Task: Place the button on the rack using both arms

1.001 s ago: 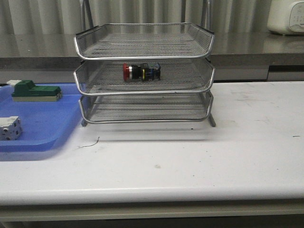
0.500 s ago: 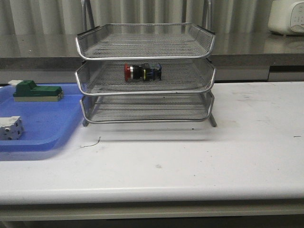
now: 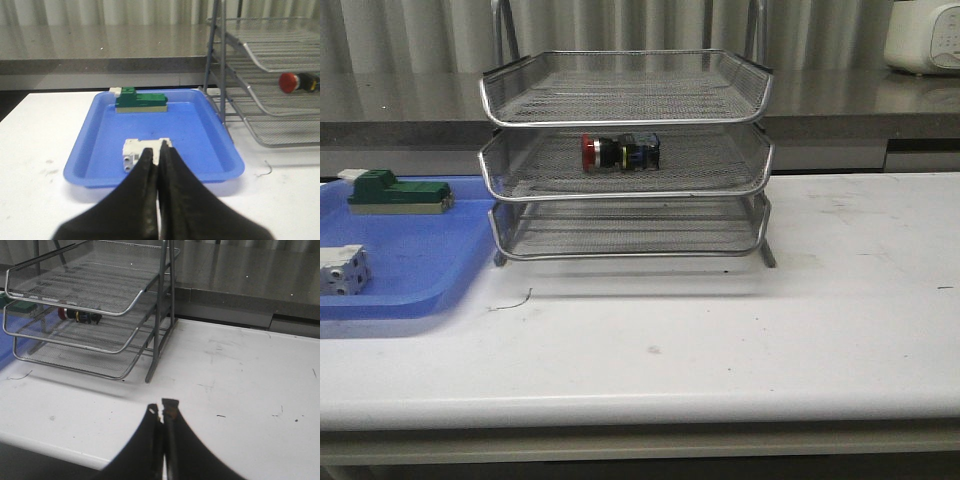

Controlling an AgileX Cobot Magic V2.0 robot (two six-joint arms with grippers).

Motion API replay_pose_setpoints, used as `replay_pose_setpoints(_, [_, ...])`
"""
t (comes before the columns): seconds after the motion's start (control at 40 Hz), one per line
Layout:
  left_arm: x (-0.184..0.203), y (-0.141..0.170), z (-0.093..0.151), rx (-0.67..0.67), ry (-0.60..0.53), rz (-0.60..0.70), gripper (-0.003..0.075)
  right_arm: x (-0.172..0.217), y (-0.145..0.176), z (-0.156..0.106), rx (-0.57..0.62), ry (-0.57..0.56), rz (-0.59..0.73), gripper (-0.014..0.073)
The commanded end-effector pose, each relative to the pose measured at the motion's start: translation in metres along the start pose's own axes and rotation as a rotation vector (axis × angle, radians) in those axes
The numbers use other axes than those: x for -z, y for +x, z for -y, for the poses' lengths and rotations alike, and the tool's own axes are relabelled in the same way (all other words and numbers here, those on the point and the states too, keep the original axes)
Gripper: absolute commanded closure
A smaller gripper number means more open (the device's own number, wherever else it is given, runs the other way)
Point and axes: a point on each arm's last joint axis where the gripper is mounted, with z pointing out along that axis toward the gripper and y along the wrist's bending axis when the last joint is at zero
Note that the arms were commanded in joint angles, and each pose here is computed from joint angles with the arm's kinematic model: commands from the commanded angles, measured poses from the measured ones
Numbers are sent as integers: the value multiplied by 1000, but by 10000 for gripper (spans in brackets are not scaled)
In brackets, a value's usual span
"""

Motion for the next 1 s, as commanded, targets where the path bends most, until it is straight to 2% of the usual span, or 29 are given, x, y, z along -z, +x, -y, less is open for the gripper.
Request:
replay_pose_setpoints(0.0, [2,-6,-2,18,-44,103,739,2,-15,1,3,18,98,655])
replay_pose_setpoints(0.1, [0,3,-3,21,-54,71,739,2,-15,1,3,18,98,655])
replay_pose_setpoints(0.98, [0,3,-3,21,-54,72,739,2,-15,1,3,18,98,655])
